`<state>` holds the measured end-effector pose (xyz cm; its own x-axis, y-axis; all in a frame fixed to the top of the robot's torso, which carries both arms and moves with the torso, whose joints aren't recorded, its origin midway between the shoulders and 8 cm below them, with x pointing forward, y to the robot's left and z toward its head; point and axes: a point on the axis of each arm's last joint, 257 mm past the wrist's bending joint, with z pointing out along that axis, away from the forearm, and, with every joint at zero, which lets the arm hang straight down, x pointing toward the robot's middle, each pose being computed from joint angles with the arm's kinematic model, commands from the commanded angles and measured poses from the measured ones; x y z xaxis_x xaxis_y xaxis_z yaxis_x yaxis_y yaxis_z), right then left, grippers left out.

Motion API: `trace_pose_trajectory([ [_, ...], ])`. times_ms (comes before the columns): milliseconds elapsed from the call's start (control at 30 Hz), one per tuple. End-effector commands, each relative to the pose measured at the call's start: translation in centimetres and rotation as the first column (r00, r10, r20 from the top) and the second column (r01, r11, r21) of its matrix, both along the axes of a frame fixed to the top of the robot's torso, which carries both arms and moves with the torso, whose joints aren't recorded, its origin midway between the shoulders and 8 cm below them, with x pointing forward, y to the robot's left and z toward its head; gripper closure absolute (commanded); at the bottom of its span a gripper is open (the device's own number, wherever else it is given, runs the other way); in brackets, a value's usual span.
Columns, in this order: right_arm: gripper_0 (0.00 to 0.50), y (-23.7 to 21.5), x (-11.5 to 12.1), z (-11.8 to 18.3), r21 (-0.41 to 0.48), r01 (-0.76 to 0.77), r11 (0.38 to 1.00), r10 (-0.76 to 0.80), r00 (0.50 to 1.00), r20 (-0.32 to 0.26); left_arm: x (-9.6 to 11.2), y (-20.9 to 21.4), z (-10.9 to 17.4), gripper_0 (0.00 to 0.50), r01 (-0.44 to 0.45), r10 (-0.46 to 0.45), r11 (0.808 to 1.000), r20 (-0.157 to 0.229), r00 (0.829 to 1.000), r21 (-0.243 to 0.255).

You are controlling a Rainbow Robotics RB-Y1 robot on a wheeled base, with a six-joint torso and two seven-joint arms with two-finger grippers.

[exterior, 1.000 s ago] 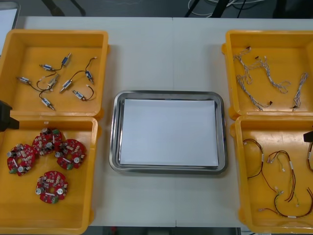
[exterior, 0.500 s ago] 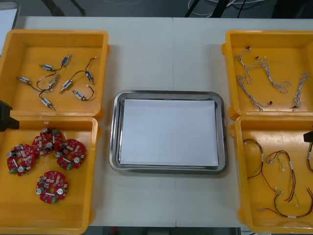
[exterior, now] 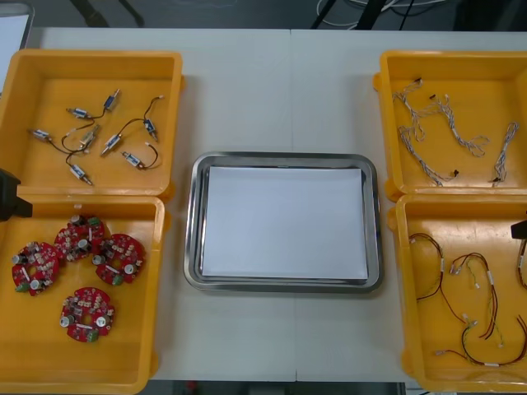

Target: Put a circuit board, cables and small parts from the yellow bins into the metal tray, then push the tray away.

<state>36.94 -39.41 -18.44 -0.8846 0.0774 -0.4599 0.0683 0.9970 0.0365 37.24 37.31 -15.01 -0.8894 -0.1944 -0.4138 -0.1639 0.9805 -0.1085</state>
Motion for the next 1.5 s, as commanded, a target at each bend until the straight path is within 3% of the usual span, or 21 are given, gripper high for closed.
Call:
trace_pose_trajectory([
  [33,0.0,-0.59,0.4,1.2,-0.073,-0.061,0.996,0.062,0.998,0.009,0.16,0.54,0.5,0.057,-0.084,0.084,0.996,0.02,0.996,-0.037],
  [1500,0.0,-0.59,0.4,1.2,-0.073,-0.061,0.996,0.062,0.998,0.009,0.16,0.54,0.5,0.055,-0.084,0.084,0.996,0.02,0.996,-0.037],
])
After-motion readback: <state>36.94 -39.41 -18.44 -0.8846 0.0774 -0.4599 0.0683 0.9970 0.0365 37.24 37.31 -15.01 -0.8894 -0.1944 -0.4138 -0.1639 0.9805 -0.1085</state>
